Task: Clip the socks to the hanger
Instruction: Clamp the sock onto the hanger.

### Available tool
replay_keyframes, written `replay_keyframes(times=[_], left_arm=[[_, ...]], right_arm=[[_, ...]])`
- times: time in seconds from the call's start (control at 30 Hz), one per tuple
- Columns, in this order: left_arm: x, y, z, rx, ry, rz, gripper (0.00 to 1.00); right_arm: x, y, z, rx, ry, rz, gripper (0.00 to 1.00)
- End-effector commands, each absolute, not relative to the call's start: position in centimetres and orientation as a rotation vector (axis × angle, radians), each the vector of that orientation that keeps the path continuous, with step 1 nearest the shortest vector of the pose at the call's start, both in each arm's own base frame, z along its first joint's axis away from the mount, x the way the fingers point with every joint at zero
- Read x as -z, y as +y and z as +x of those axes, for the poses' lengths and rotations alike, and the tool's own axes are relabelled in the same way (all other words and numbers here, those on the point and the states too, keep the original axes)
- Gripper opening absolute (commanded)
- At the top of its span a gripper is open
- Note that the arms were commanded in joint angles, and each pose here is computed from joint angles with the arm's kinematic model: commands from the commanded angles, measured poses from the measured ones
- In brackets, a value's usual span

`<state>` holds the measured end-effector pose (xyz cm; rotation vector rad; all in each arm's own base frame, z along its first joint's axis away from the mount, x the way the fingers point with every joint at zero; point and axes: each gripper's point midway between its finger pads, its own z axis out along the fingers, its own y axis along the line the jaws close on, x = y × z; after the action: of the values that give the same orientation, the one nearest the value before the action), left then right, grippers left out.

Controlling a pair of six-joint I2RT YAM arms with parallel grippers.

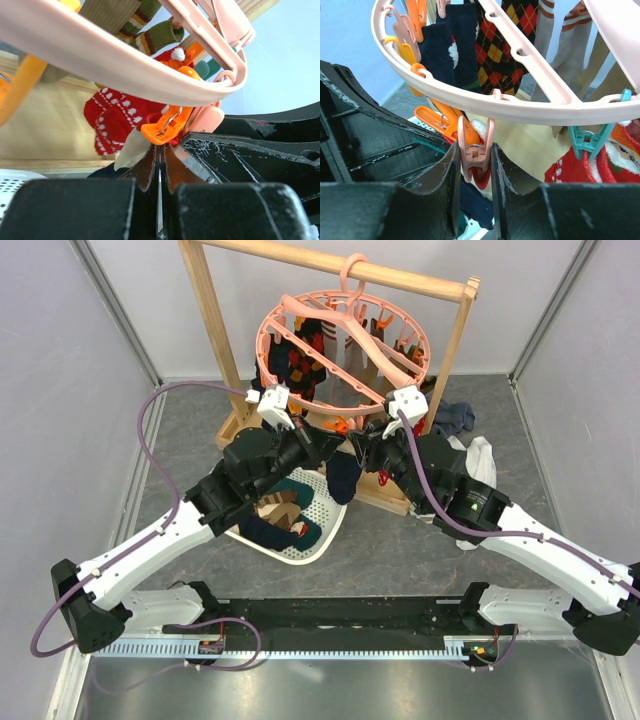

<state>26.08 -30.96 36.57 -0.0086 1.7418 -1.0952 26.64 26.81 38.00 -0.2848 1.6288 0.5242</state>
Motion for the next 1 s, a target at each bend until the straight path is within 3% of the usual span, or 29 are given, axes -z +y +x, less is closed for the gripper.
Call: replay_keyframes(times=[0.0, 0.2, 0.3, 0.43, 0.6, 0.7, 0.83, 0.97], left_arm=[[-39.3, -31.4, 25.6, 1.215, 1.646, -0.052, 0.02], [-40.1, -31.1, 25.4, 1.234, 1.615, -0.059, 0.02], [-40.0, -31.1, 25.3, 1.235, 1.617, -0.056, 0.02], [-39.6, -31.1, 25.3, 1.23, 1.624, -0.055, 0.02], [-38.9, -31.2, 25.4, 1.223, 1.637, -0.051, 0.02], [-38.9, -31.1, 25.4, 1.219, 1.631, -0.046, 0.09], [-38.8, -30.7, 25.4, 1.191, 1.621, -0.032, 0.3], [-38.3, -29.7, 25.5, 1.135, 1.606, -0.027, 0.49]], right_arm=[[-35.5, 27.5, 25.2, -0.56, 1.689, -0.377, 0.0], [-34.8, 27.3, 25.3, -0.541, 1.702, -0.371, 0.0], [-34.8, 27.1, 25.3, -0.533, 1.701, -0.371, 0.13], [-35.5, 27.0, 25.2, -0.54, 1.687, -0.369, 0.38], [-36.6, 26.8, 25.0, -0.551, 1.668, -0.361, 0.53], [-37.0, 26.7, 25.0, -0.553, 1.662, -0.362, 0.62], [-37.9, 26.2, 24.7, -0.555, 1.648, -0.357, 0.75], [-39.2, 25.6, 24.6, -0.545, 1.631, -0.356, 0.81]])
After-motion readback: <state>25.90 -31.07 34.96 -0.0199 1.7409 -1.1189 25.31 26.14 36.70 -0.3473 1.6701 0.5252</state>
